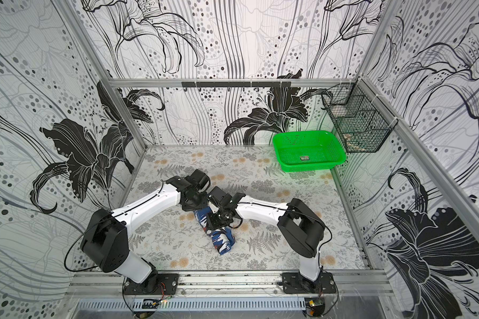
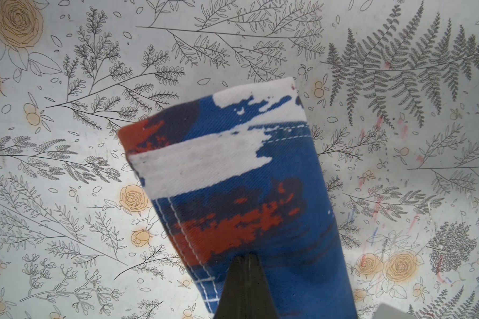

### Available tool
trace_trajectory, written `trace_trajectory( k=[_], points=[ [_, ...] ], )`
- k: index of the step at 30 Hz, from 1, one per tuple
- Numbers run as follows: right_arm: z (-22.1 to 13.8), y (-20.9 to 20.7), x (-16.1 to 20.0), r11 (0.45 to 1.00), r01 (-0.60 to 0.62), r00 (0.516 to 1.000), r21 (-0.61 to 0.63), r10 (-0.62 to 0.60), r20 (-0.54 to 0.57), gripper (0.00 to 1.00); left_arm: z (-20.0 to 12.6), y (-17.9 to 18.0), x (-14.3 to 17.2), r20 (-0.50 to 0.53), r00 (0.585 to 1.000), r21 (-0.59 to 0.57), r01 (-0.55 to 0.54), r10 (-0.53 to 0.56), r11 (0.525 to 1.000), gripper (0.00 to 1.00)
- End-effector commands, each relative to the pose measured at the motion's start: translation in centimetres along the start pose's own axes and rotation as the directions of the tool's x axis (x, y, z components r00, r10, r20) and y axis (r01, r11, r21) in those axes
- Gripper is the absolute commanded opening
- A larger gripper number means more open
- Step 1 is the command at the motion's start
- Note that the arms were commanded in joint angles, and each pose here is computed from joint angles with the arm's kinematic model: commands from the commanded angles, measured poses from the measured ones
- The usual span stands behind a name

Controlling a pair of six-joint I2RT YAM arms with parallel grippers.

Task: Roll up the long pants
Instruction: Roll the long pant at the center of the board.

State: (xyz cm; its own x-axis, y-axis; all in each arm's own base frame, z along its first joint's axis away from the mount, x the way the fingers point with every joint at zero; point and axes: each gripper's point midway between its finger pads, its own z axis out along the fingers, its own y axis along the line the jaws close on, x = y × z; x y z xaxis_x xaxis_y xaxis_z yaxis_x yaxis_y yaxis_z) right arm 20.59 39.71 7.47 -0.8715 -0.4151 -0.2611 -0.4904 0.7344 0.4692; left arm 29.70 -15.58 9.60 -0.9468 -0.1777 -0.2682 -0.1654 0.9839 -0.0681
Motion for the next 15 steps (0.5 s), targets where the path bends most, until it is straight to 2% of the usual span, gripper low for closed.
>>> trace_trajectory(
  k=[1,7,9,10,11,12,15],
  points=[
    [1.5,-4.2,5.5,0.986,-0.019,0.981,0.166,0.051,-0.188,0.41,3.6,0.5,1.8,-0.071,0.997,-0.027,0.005,-0.007,1.000,0.00],
    [0.3,-4.6,4.6,0.977,0.001,0.990,0.212,0.030,-0.139,0.40,4.5,0.6,2.2,-0.087,0.996,-0.038,-0.002,-0.002,0.999,0.00],
    [-0.7,-4.7,4.0,0.971,0.021,0.995,0.236,0.002,-0.097,0.45,4.5,0.6,2.1,-0.088,0.996,-0.037,-0.001,-0.002,0.999,0.00],
    [-1.4,-4.7,3.6,0.969,0.035,0.997,0.246,-0.019,-0.069,0.61,4.4,0.6,2.1,-0.086,0.996,-0.036,0.000,-0.003,0.999,0.00],
    [-1.9,-4.6,3.3,0.966,0.049,0.998,0.255,-0.038,-0.045,0.84,4.4,0.5,2.1,-0.086,0.996,-0.035,-0.001,-0.002,0.999,0.00],
    [-2.7,-4.5,3.0,0.960,0.069,0.998,0.272,-0.066,-0.018,1.00,4.3,0.5,2.0,-0.084,0.996,-0.035,0.001,-0.004,0.999,0.00],
    [-5.2,-4.4,2.3,0.913,0.156,0.981,0.376,-0.188,0.049,1.00,4.1,0.4,1.9,-0.081,0.997,-0.029,0.003,-0.005,1.000,0.00]
  ],
)
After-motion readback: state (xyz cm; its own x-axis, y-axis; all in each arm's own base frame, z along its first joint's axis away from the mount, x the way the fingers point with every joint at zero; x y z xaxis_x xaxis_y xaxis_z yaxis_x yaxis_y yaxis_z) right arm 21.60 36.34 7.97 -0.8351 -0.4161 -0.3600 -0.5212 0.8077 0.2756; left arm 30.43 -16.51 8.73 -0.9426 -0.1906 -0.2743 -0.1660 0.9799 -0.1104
